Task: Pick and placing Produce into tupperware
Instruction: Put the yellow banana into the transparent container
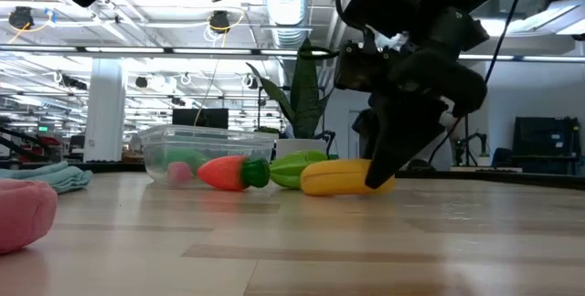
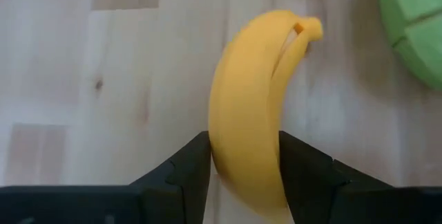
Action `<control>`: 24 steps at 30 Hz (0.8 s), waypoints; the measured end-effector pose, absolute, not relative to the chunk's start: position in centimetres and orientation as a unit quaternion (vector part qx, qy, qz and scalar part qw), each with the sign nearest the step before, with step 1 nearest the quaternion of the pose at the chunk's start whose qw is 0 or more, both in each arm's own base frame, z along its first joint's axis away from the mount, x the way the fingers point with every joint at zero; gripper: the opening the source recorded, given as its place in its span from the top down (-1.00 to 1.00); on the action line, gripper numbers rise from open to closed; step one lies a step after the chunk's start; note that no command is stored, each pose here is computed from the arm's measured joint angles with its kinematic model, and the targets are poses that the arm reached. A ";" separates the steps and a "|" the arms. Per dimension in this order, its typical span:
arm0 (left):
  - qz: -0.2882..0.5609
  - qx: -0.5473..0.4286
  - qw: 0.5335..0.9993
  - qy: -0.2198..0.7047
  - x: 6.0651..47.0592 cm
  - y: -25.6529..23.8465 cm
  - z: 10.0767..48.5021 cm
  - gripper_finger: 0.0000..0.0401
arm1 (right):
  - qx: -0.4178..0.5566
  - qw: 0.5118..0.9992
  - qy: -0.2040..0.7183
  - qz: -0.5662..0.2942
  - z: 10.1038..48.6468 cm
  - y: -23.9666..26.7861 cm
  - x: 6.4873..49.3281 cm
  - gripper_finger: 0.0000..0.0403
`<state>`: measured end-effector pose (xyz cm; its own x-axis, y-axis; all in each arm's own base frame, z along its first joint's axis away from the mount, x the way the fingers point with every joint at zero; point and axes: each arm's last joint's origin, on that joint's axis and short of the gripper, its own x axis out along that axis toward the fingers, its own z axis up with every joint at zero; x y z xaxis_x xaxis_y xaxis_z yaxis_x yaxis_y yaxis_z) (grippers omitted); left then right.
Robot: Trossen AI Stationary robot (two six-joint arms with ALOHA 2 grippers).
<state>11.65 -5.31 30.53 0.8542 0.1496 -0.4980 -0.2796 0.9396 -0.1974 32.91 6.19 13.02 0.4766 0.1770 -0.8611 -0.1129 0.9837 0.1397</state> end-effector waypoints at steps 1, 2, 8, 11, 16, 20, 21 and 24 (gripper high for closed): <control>0.115 -0.132 0.954 0.244 11.6 -5.3 30.5 0.02 | 0.032 0.860 0.501 0.085 13.2 6.2 33.1 0.25; 0.118 -0.131 0.954 0.242 11.7 -5.3 30.5 0.02 | 0.032 0.862 0.498 0.086 13.3 6.3 33.2 0.26; 0.122 -0.130 0.954 0.240 11.7 -5.3 30.6 0.02 | 0.032 0.871 0.482 0.087 14.3 6.3 34.0 0.30; 0.123 -0.134 0.954 0.239 11.7 -5.3 30.6 0.02 | 0.032 0.875 0.475 0.088 14.7 6.3 34.4 0.30; 0.122 -0.135 0.954 0.240 11.7 -5.3 30.6 0.02 | 0.030 0.882 0.460 0.092 15.6 6.4 35.0 0.28; 0.121 -0.135 0.954 0.240 11.7 -5.3 30.6 0.02 | 0.030 0.889 0.446 0.101 16.5 6.6 35.7 0.28; 0.121 -0.135 0.954 0.240 11.6 -5.3 30.6 0.02 | 0.030 0.891 0.442 0.101 16.7 6.6 35.8 0.29; 0.121 -0.135 0.954 0.241 11.6 -5.3 30.5 0.02 | 0.028 0.897 0.429 0.104 17.5 6.6 36.4 0.31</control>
